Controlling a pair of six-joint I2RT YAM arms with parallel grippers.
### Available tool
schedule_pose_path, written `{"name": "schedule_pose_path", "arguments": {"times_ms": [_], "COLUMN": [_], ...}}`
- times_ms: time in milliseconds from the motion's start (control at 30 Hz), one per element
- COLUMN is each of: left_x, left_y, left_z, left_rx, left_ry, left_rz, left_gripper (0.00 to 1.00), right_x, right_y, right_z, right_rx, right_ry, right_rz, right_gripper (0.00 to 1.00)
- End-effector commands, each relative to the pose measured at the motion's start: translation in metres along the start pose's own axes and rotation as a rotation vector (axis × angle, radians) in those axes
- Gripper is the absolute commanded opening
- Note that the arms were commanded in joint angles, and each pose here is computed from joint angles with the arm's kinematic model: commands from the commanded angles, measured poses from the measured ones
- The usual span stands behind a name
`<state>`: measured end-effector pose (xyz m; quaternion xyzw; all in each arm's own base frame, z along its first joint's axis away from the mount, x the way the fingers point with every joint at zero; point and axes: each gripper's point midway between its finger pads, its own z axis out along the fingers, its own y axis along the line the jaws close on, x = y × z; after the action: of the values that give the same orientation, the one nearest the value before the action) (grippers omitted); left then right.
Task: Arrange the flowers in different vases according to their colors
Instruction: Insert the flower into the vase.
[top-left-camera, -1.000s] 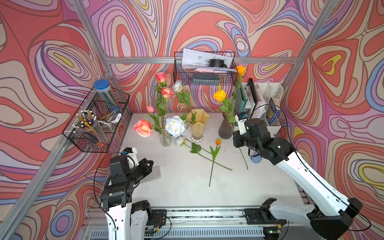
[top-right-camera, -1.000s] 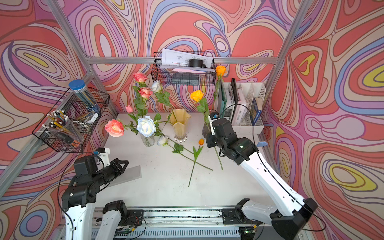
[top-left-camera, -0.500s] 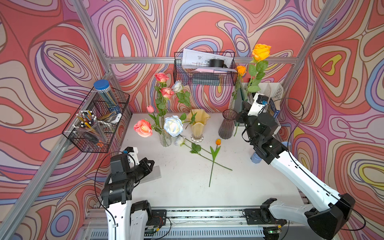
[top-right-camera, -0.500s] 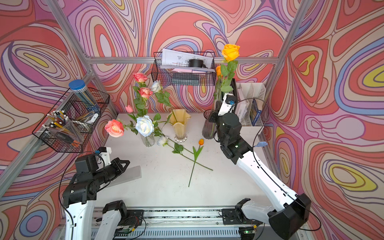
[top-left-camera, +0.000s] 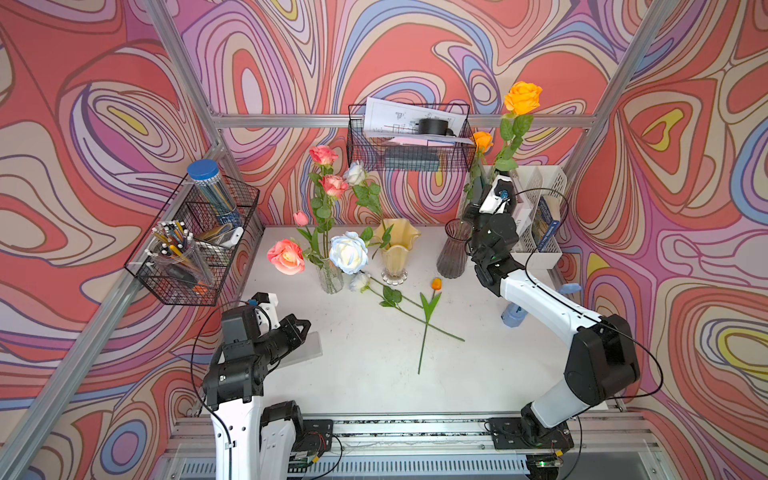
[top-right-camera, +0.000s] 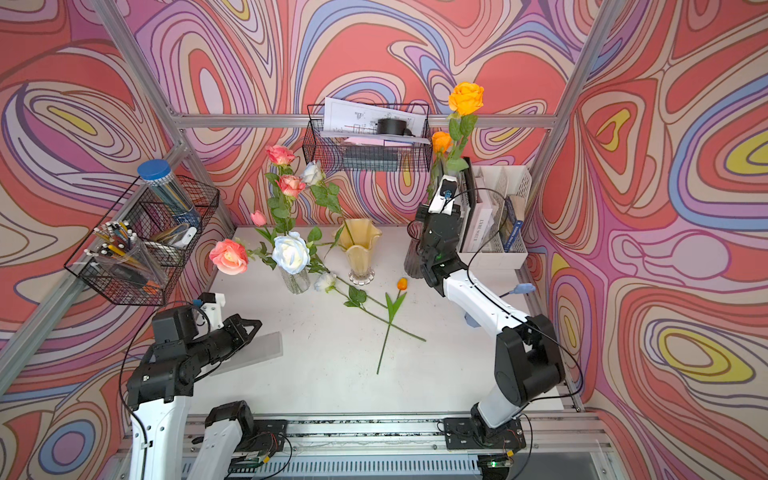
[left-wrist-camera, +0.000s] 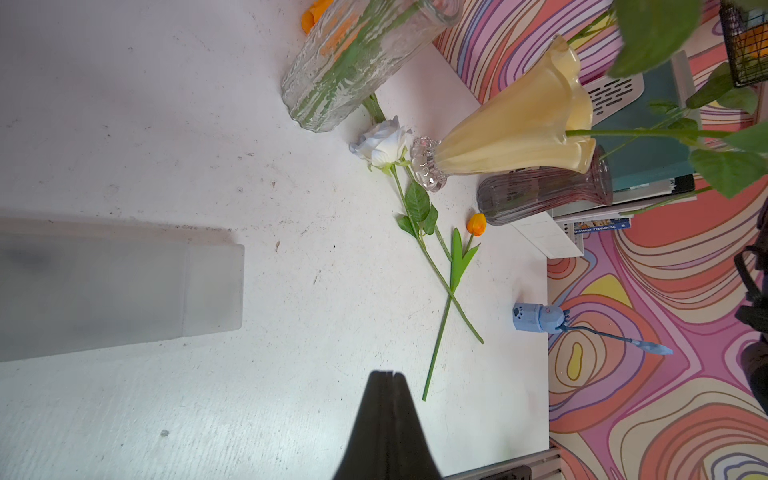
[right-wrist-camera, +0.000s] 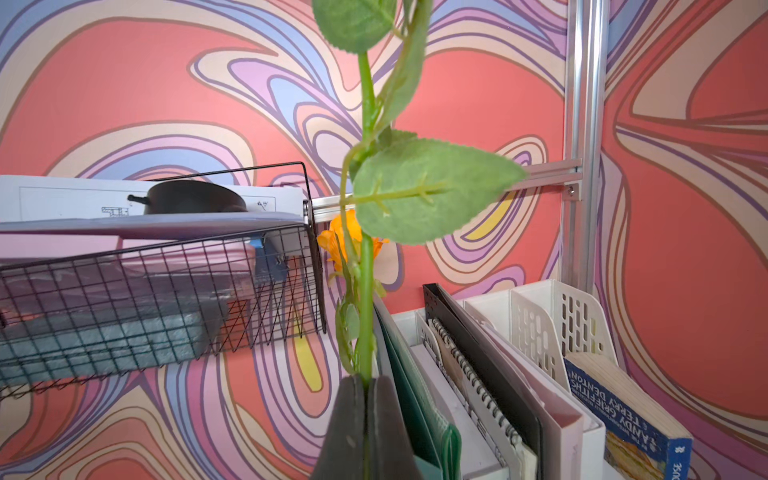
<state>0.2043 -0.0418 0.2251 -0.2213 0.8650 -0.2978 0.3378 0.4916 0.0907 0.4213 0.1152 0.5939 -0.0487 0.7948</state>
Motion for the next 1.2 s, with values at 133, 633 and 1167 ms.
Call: {"name": "schedule_pose_path", "arguments": {"times_ms": [133, 633, 1167], "left_x": [0.000, 0.000, 0.016], "left_y": [0.000, 0.000, 0.000], "left_z": [0.006, 0.010, 0.023], "left_rx": [0.017, 0.025, 0.069], "left_ry": [0.010, 0.029, 0.122], "left_rz": [0.020, 0.010, -0.060], "left_gripper": [0.00, 0.00, 0.00], "right_x": [-0.001, 0.108, 0.077], "right_y": [-0.009, 0.018, 0.007], "right_z": [0.027, 0.018, -0.080], "right_rx": [0.034, -0.109, -0.345], "right_ry": [-0.069, 0.123, 0.424], "right_rz": [0.017, 0.053, 0.011], "right_gripper": [0.00, 0.41, 0.75]}}
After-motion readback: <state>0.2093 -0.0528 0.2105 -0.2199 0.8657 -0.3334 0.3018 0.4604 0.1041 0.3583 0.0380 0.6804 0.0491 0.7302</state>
